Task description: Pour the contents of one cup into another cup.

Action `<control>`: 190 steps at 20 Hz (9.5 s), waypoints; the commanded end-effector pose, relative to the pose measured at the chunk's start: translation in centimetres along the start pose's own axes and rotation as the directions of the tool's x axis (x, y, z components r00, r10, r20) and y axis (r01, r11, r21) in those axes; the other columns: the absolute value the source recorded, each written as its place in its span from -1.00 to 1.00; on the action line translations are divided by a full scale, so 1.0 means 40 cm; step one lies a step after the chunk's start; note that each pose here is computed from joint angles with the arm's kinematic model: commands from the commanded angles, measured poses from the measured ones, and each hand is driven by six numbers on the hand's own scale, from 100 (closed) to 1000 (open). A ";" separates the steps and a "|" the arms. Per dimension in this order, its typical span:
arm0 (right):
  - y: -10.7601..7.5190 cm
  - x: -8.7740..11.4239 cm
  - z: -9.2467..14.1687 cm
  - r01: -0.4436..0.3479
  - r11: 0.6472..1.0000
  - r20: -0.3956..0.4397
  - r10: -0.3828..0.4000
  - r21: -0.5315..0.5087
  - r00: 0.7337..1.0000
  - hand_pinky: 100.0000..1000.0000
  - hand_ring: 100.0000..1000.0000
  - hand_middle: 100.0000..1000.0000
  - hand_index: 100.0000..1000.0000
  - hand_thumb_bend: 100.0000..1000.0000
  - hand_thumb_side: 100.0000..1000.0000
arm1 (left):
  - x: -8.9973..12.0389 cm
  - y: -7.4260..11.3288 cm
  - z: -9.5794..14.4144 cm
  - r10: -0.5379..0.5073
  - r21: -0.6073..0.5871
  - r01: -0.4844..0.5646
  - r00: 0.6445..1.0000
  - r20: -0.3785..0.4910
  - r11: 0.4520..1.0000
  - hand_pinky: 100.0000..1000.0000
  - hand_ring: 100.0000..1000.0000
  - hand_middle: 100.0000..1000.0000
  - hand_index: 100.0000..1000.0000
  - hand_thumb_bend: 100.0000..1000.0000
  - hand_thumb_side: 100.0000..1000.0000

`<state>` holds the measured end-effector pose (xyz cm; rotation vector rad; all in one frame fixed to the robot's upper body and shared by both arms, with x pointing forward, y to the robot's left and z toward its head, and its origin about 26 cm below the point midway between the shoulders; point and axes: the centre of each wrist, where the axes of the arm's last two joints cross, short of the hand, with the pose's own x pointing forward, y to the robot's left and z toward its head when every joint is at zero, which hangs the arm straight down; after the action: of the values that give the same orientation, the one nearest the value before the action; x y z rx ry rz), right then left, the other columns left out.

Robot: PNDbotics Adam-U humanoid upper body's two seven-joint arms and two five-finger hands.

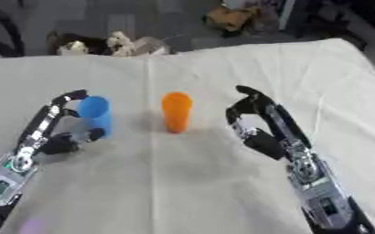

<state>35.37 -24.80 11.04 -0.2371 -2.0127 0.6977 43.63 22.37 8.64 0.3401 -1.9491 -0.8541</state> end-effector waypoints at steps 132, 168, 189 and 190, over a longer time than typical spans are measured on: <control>0.089 -0.131 -0.100 -0.269 0.958 -0.026 0.273 0.100 0.962 1.00 0.65 0.46 0.86 -0.57 0.16 | 0.360 0.077 0.025 0.329 -0.020 -0.343 0.879 0.344 0.939 -0.87 0.28 -0.52 0.61 -1.00 -0.64; 0.152 -0.097 -0.146 -0.311 0.911 0.094 0.297 0.271 0.950 1.00 0.65 0.49 0.88 -0.35 0.32 | 0.371 0.073 0.022 0.331 -0.051 -0.334 0.879 0.344 0.941 -0.89 0.26 -0.55 0.60 -1.00 -0.60; 0.206 -0.096 -0.166 -0.297 0.911 0.103 0.279 0.285 0.955 0.93 0.48 0.15 0.72 -0.37 0.24 | 0.378 0.068 0.020 0.336 -0.060 -0.337 0.876 0.346 0.940 -0.90 0.25 -0.56 0.58 -1.00 -0.59; 0.207 -0.095 -0.167 -0.297 0.913 0.102 0.279 0.279 0.955 0.92 0.46 0.11 0.70 -0.40 0.22 | 0.379 0.068 0.019 0.336 -0.060 -0.337 0.876 0.346 0.940 -0.90 0.25 -0.56 0.58 -1.00 -0.59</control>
<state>41.63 -17.45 5.04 -0.3251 -1.8867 1.1916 35.67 16.53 18.98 -0.1626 -2.2136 -0.7032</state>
